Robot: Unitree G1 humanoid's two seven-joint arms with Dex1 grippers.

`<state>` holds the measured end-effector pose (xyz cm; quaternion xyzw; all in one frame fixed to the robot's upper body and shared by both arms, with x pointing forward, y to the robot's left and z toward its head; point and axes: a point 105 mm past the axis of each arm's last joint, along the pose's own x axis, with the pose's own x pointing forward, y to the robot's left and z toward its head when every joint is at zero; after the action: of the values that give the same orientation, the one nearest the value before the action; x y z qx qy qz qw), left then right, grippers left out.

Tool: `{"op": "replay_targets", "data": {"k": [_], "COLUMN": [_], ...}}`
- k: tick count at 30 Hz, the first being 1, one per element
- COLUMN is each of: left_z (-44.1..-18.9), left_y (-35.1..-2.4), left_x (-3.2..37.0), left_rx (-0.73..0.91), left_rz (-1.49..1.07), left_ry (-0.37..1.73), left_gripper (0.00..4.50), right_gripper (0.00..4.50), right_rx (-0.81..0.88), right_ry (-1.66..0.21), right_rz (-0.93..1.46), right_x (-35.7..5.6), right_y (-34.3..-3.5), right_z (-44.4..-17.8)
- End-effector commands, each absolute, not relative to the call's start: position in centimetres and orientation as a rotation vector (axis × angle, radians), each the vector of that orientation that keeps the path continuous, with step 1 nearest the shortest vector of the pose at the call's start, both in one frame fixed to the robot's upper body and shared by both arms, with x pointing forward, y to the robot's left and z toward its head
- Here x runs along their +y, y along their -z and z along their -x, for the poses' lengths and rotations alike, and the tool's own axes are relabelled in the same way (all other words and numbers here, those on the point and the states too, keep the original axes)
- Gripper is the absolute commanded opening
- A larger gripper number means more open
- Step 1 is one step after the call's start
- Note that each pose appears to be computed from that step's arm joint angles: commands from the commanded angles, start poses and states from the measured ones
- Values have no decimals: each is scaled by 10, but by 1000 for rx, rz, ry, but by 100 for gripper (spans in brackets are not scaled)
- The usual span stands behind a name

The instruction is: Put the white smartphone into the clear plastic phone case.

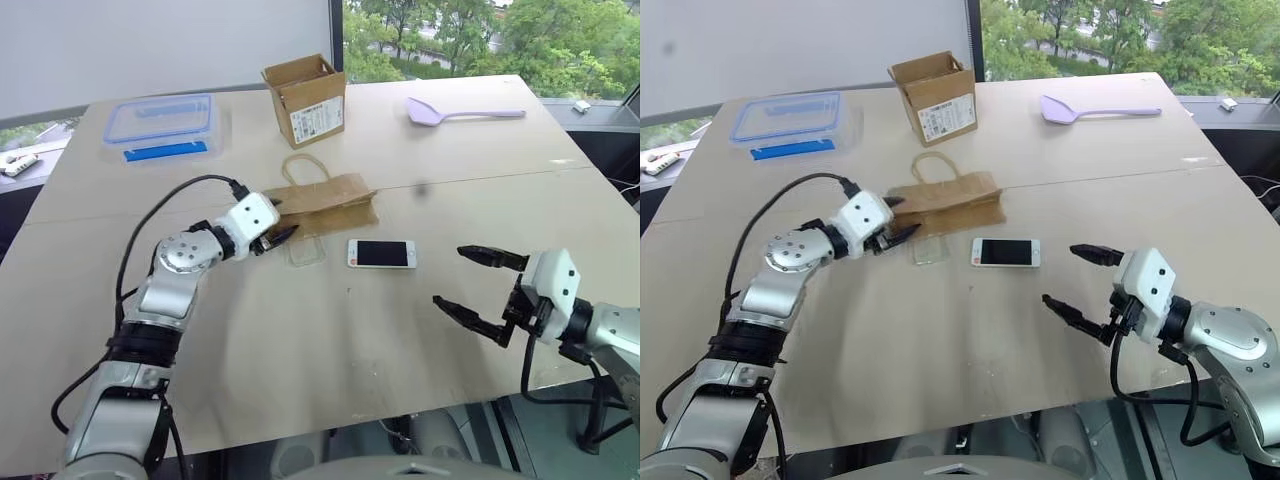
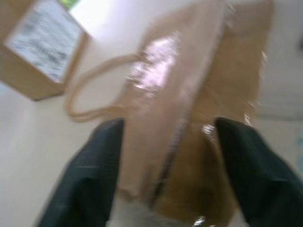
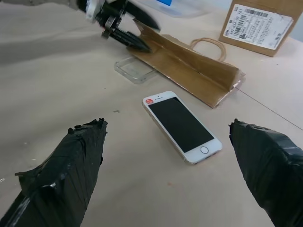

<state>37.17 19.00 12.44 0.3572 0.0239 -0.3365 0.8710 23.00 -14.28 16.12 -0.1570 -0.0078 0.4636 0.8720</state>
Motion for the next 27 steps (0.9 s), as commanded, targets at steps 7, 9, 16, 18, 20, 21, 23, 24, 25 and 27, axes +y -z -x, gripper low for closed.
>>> {"op": "replay_targets", "data": {"k": [7, 9, 16, 18, 20, 21, 23, 24, 25, 27], "left_z": [-375, -361, -318, -310, -304, -301, -295, -291, -284, -276], "left_y": [-157, -162, -156, -145, -142, -145, -161, -172, -182, -199], "left_x": [265, 299, 353, 350, 340, 329, 301, 288, 271, 245], "left_rx": [-17, -5, 111, 159, 168, 154, 105, 92, 105, 142], "left_rz": [-686, -684, -708, -650, -529, -429, -259, -186, -134, -111], "left_ry": [369, 241, 89, 139, 190, 244, 383, 457, 574, 749], "left_gripper": [7, 7, 7, 30, 84, 138, 217, 265, 307, 401], "right_gripper": [450, 450, 450, 450, 450, 450, 450, 450, 450, 450], "right_rx": [-54, -52, -61, -63, -63, -63, -63, -62, -61, -62], "right_ry": [-972, -976, -1037, -1052, -1062, -1065, -1069, -1070, -1072, -1072], "right_rz": [346, 337, 324, 328, 330, 330, 332, 333, 333, 333], "right_x": [-133, -132, -123, -121, -120, -120, -120, -120, -121, -121], "right_y": [-165, -163, -160, -160, -160, -161, -161, -162, -163, -165], "right_z": [-227, -228, -235, -237, -239, -239, -238, -238, -238, -237]}}
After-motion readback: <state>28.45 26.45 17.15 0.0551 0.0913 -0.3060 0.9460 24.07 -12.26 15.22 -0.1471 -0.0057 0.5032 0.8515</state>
